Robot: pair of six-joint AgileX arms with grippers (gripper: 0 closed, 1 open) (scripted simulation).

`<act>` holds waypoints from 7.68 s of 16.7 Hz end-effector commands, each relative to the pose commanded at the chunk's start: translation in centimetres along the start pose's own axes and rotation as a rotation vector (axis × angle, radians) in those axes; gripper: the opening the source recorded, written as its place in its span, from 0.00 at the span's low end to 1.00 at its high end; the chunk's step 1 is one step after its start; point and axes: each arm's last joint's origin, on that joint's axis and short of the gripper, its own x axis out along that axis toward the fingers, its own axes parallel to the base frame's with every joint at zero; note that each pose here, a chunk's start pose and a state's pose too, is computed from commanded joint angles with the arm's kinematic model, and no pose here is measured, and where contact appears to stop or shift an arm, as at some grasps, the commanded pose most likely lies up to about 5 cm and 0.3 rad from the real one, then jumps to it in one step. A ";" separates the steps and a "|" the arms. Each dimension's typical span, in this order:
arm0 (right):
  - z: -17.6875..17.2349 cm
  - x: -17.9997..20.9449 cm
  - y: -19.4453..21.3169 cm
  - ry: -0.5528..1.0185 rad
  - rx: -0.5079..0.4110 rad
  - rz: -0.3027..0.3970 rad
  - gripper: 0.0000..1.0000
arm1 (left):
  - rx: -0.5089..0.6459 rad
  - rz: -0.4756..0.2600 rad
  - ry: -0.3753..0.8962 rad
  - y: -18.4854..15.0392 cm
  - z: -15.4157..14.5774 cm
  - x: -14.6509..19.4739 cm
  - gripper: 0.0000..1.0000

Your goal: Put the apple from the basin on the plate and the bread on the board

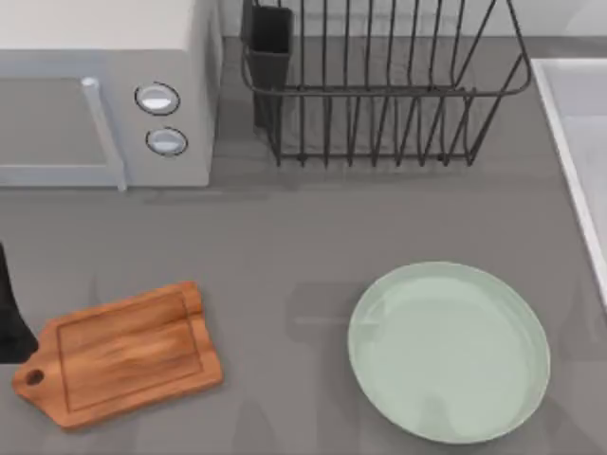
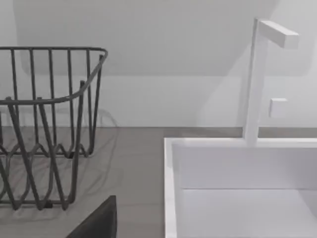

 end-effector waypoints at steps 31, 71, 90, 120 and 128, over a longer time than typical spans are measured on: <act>4.8 1.1 -0.6 0.208 -0.049 -0.051 1.00 | 0.000 0.000 0.000 0.0 0.0 0.0 1.00; -14.1 28.1 -13.4 1.570 0.007 -0.008 1.00 | 0.000 0.000 0.000 0.0 0.0 0.0 1.00; -15.3 27.8 -13.3 1.571 0.008 -0.008 0.02 | 0.000 0.000 0.000 0.0 0.0 0.0 1.00; 1.4 29.5 -6.8 1.455 0.014 -0.025 0.00 | 0.000 0.000 0.000 0.0 0.0 0.0 1.00; 5.4 24.8 10.4 1.499 0.043 0.002 0.00 | 0.000 0.000 0.000 0.0 0.0 0.0 1.00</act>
